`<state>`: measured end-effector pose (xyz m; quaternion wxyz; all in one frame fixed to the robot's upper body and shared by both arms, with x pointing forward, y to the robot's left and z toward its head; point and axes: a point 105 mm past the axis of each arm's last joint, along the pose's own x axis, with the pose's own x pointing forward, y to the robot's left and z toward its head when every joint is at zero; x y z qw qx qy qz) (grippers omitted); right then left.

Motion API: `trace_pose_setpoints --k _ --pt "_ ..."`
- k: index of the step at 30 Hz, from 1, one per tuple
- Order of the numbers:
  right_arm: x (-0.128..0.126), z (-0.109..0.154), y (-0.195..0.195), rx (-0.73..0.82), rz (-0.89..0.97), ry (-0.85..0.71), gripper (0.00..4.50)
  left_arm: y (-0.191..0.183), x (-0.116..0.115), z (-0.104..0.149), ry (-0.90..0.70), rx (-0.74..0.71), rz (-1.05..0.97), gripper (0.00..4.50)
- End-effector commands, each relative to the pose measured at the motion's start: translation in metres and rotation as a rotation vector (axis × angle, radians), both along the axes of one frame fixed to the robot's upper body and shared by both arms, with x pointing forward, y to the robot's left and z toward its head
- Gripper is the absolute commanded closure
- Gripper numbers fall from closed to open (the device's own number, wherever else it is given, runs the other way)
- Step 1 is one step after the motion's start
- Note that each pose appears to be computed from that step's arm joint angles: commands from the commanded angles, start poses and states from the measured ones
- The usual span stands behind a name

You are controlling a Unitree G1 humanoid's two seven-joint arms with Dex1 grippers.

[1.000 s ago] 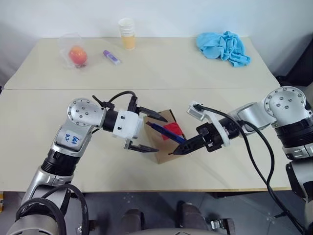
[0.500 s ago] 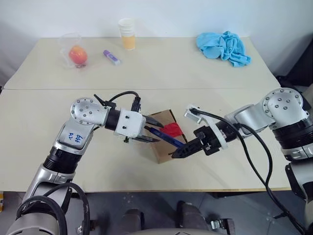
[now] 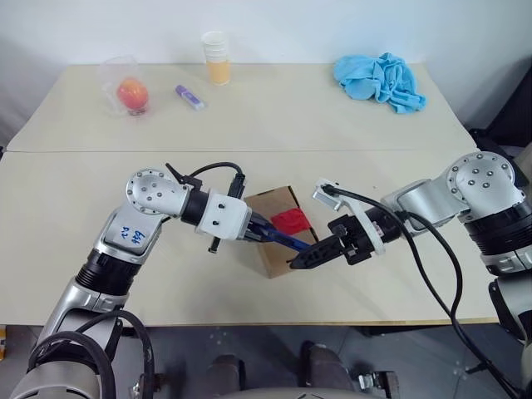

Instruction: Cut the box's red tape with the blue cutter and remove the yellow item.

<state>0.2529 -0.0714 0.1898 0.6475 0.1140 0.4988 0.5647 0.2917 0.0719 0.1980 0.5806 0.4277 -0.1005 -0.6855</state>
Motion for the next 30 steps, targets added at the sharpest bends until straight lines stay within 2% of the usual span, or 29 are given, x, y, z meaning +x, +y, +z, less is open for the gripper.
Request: trace_pose_setpoints --k 1,2,4,6,7,8,11,18,30 --pt "0.000 0.006 0.003 0.045 -0.004 -0.020 3.98 -0.001 -0.001 0.009 -0.029 -0.043 0.013 4.05" --pt "0.001 0.007 0.003 0.051 -0.016 -0.027 3.60 -0.001 0.000 0.009 -0.028 -0.044 0.019 4.05" --pt "0.002 0.011 0.002 0.076 -0.024 -0.039 3.15 0.001 0.002 0.010 -0.031 -0.047 0.035 4.05" --pt "0.001 0.015 -0.001 0.096 -0.030 -0.057 2.48 0.003 0.003 0.011 -0.032 -0.052 0.051 4.05" --pt "0.000 0.017 -0.002 0.112 -0.033 -0.069 1.99 0.004 0.004 0.012 -0.033 -0.059 0.061 4.05" --pt "-0.001 0.020 -0.005 0.128 -0.038 -0.077 1.78 0.005 0.005 0.012 -0.030 -0.070 0.074 4.05" --pt "-0.001 0.028 -0.016 0.171 -0.096 -0.147 0.80 0.012 0.006 0.014 -0.016 -0.089 0.116 4.05" --pt "0.009 0.029 -0.040 0.224 -0.270 -0.239 0.80 0.025 0.004 0.012 -0.010 -0.107 0.185 4.05" --pt "0.020 0.023 -0.020 0.326 -0.365 -0.252 0.80 0.015 0.002 0.009 -0.001 -0.139 0.190 4.05"
